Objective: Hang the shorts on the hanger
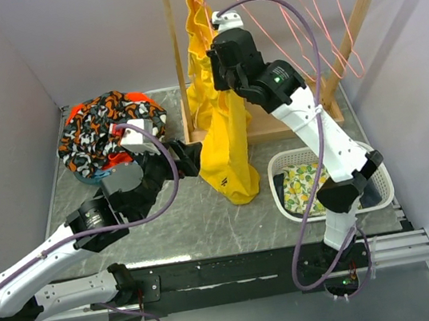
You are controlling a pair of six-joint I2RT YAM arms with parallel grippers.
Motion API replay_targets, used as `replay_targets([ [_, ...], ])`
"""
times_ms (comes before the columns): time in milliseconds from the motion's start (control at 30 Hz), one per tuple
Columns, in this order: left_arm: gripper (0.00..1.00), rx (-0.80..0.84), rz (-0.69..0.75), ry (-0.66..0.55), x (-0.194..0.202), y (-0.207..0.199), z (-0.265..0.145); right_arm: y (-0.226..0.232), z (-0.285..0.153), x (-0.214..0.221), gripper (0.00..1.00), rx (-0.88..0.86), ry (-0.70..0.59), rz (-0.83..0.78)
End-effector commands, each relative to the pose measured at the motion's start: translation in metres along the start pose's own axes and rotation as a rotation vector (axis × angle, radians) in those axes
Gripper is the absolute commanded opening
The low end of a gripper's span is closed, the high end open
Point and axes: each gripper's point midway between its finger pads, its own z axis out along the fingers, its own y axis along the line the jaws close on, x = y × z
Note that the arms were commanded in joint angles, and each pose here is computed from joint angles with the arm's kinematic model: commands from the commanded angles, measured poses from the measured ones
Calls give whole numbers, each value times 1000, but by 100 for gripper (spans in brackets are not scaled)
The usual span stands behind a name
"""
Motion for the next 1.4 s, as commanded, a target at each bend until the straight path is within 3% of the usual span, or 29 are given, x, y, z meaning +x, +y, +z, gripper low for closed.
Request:
replay_targets([
  [0,96,-6,-27,-23,-5,2,-2,8,-4,-53,0,-52,-171,61],
  [267,96,-29,-35,-2,4,6,0,10,2,-45,3,-52,-157,86],
  [333,96,-37,-38,0,6,8,0,10,-2,-47,14,-58,-161,91],
  [367,96,-40,-46,5,8,8,0,12,-4,-48,30,-71,-161,97],
  [467,97,-51,-54,26,15,10,1,12,-14,-51,54,-93,-166,117],
  [567,97,-61,-58,55,25,11,2,14,-29,-53,70,-137,-164,140],
  [667,96,-74,-73,72,33,13,2,13,-48,-50,77,-178,-164,168],
  [767,96,-85,-90,85,40,17,1,5,-75,-45,84,-215,-173,205],
  [800,97,-90,-95,88,43,18,1,5,-70,-23,84,-214,-130,197],
  [867,96,-98,-100,108,51,21,1,-5,-102,-28,86,-250,-192,246],
  [900,96,-99,-100,118,54,21,1,-9,-93,0,87,-234,-146,235],
  [967,96,-100,-95,138,61,22,1,-21,-117,-2,92,-253,-210,278],
  [1067,96,-104,-91,168,73,24,1,-31,-121,48,93,-249,-148,293],
  [1233,97,-114,-103,211,95,29,1,-55,-142,102,94,-247,-149,368],
  [1367,96,-137,-94,238,115,39,0,-59,-133,170,94,-248,-48,400],
])
